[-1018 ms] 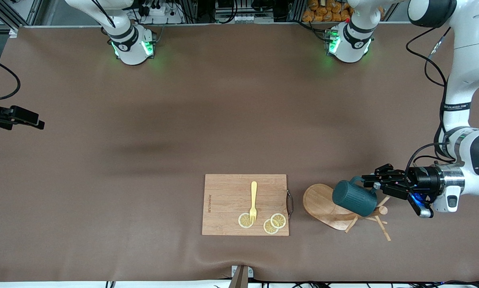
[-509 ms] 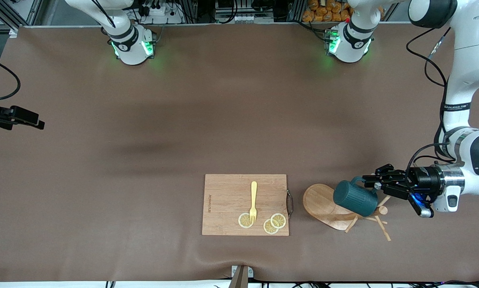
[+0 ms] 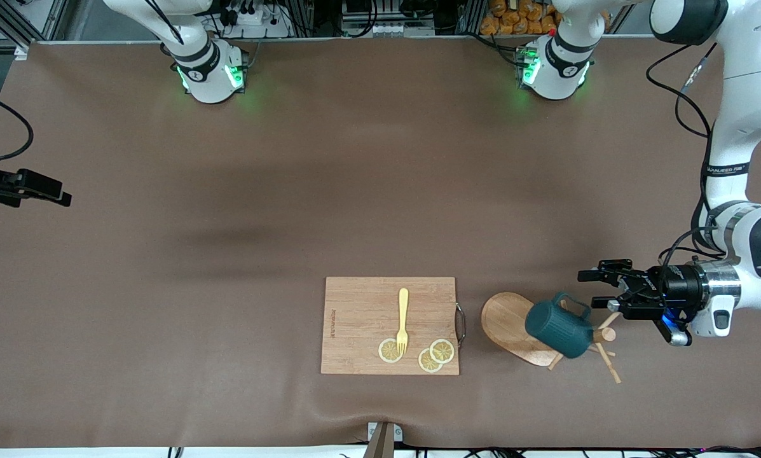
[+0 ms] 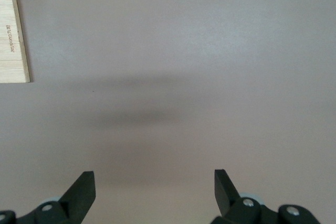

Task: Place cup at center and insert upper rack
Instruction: 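Open the left gripper and withdraw it from the mug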

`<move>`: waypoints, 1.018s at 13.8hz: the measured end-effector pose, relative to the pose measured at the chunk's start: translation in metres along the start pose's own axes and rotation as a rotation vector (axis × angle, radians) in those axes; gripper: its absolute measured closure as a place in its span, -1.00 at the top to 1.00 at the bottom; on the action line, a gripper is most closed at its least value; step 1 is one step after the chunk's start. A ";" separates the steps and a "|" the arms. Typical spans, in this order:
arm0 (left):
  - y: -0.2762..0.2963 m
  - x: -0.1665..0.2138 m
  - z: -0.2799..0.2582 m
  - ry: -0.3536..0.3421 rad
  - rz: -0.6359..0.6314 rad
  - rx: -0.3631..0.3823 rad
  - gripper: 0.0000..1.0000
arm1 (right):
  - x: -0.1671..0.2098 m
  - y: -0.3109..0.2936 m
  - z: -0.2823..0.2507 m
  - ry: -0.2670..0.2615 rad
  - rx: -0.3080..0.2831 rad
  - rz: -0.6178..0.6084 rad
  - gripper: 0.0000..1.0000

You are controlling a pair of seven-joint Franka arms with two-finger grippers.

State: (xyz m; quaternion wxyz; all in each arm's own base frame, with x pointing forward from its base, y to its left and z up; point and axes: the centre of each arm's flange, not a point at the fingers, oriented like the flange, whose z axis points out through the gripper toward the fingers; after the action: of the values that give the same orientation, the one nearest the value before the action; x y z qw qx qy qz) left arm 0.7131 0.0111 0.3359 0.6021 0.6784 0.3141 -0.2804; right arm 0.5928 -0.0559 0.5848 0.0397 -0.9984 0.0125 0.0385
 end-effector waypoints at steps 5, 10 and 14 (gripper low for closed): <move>0.027 -0.036 -0.003 0.128 0.096 0.181 1.00 | 0.000 0.000 0.001 -0.001 -0.001 0.000 1.00; 0.072 -0.118 0.006 0.350 0.280 0.483 1.00 | 0.001 0.001 0.001 -0.003 -0.006 0.000 1.00; 0.093 -0.186 0.015 0.541 0.425 0.818 1.00 | 0.001 0.000 0.001 -0.005 -0.035 -0.010 1.00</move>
State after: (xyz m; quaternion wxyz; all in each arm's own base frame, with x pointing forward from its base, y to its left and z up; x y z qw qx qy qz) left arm 0.6642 -0.0274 0.5349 0.2296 0.9544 0.1788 -0.0671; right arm 0.5935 -0.0554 0.5835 0.0223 -0.9989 0.0069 0.0410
